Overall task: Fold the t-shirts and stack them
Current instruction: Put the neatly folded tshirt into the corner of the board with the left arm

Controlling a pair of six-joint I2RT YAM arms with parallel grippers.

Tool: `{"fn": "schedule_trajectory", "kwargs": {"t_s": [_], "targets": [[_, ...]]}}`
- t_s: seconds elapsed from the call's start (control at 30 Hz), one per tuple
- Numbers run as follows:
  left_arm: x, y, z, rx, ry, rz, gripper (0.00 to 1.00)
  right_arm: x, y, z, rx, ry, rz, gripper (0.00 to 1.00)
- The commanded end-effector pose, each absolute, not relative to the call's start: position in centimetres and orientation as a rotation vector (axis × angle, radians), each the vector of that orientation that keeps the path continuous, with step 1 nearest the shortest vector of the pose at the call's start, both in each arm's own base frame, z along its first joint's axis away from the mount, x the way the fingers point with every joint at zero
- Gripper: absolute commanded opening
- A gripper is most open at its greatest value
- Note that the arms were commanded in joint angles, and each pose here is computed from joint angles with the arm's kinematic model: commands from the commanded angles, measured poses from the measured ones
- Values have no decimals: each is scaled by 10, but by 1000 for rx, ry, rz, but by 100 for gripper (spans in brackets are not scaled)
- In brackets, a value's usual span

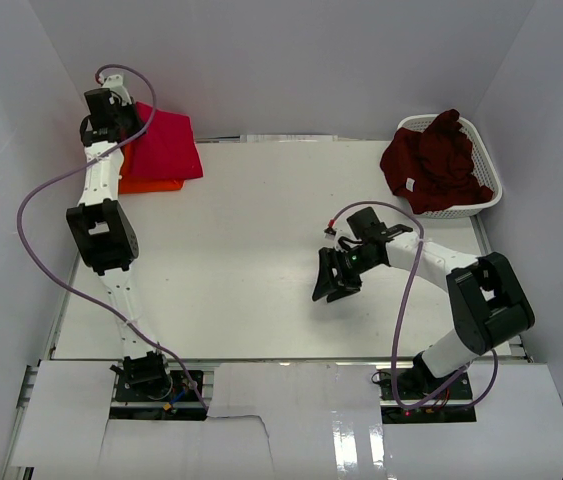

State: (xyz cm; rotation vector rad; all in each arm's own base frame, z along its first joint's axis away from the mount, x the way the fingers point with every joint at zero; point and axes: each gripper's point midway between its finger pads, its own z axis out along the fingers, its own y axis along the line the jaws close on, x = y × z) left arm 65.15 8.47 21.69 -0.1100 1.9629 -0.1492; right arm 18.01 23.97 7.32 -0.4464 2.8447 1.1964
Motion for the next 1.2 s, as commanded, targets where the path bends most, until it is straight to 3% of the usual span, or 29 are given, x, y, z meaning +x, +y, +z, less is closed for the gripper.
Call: {"fn": "schedule_trajectory", "kwargs": {"t_s": [0.0, 0.37, 1.17], "targets": [[640, 84, 286, -45, 1836, -119, 0, 189, 251, 84, -469, 2799, 1208, 61], [654, 106, 230, -119, 1894, -15, 0, 188, 260, 89, -501, 2814, 1214, 61], [656, 166, 174, -187, 1865, 325, 0, 181, 270, 85, -507, 2897, 1234, 61]]}}
